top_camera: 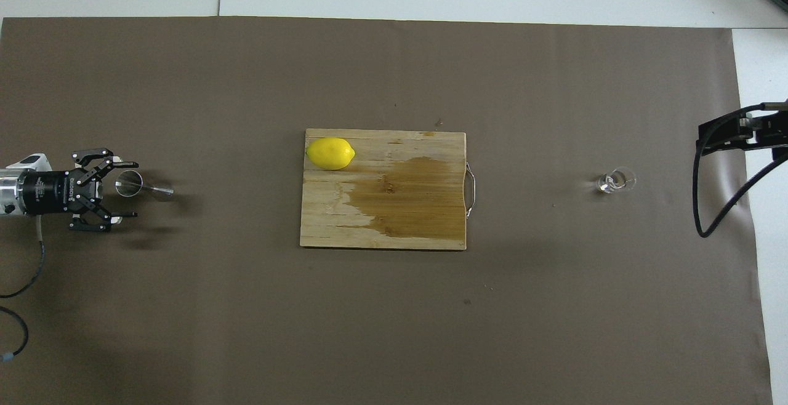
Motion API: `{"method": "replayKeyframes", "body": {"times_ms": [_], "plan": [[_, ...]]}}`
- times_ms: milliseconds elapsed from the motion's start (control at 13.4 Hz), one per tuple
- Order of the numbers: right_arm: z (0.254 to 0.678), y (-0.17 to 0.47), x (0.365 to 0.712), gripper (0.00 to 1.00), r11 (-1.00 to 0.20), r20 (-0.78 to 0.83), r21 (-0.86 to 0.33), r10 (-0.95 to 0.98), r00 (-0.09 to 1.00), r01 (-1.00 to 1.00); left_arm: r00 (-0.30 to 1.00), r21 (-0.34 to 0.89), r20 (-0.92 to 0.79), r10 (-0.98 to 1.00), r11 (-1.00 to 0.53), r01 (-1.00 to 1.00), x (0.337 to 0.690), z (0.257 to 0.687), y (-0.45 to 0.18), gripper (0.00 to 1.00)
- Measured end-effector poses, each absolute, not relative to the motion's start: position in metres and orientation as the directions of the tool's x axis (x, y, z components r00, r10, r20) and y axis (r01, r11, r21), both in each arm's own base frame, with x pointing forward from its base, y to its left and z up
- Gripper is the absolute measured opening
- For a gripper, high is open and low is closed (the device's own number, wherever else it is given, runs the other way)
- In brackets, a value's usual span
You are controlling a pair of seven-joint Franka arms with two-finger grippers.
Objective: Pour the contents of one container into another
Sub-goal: 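Close the left gripper around the small metal cup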
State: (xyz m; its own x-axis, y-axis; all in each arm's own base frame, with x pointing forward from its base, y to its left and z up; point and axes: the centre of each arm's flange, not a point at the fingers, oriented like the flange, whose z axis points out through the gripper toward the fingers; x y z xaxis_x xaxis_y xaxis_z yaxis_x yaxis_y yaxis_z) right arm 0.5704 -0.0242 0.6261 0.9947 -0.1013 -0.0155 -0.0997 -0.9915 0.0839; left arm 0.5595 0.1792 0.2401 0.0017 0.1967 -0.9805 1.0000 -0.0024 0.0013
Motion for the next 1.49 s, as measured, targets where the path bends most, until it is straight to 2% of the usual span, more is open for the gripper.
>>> {"method": "replayKeyframes", "body": {"times_ms": [1493], "plan": [[0.626, -0.025, 0.570, 1.00, -0.991, -0.015, 0.085, -0.103, 0.995, -0.101, 0.025, 0.023, -0.986, 0.163, -0.012, 1.000, 0.565, 0.246, 0.167, 1.00]]}}
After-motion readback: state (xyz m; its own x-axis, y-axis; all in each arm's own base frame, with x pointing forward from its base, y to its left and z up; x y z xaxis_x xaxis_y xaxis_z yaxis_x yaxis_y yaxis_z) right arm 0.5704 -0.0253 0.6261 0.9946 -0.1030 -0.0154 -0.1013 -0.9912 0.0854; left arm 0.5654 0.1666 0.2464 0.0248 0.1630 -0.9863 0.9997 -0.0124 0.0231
